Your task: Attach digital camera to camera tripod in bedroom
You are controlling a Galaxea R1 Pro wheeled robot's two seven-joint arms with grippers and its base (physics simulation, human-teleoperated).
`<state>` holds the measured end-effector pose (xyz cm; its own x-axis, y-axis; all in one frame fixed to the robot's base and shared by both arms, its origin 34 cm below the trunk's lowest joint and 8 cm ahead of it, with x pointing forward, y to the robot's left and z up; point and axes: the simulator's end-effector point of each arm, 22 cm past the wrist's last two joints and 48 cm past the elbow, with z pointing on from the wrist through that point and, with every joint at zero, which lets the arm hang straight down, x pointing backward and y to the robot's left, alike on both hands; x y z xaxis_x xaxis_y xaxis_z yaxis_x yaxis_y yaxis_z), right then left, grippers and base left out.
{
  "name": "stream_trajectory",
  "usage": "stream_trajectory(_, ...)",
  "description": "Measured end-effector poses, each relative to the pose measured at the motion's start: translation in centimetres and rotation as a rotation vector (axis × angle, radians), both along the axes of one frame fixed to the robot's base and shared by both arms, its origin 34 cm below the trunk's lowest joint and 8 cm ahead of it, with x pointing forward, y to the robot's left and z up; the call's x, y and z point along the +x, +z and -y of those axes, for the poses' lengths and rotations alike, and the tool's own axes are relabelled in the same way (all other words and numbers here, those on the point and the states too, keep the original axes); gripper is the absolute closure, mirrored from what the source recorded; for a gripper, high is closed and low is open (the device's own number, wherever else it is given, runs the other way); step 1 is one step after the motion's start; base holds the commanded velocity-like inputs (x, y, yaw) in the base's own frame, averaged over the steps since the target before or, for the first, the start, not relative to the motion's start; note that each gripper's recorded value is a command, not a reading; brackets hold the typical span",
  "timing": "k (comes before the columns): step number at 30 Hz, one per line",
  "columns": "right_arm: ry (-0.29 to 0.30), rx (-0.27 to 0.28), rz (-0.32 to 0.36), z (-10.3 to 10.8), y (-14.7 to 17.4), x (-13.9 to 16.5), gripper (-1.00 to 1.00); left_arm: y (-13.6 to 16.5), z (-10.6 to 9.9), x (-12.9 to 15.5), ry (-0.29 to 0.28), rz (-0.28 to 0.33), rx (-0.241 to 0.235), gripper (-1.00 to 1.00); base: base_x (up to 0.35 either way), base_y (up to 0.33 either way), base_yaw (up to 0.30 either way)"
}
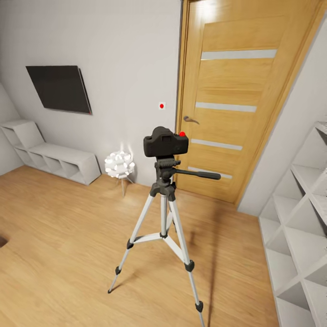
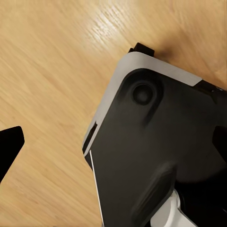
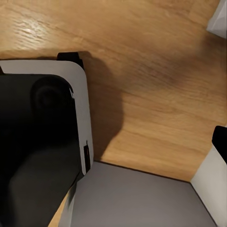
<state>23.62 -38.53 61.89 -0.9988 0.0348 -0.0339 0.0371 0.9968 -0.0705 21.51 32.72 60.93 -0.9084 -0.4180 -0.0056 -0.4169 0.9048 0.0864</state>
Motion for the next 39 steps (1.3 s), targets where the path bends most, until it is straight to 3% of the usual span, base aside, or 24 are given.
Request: stream_trajectory(39,-0.007,-0.027,0.057,0.2,0.7,1.7,-1.00,0.7,0.1,2.4,0.000,0.062,0.000,-1.00,0.000,0.000,-0.082)
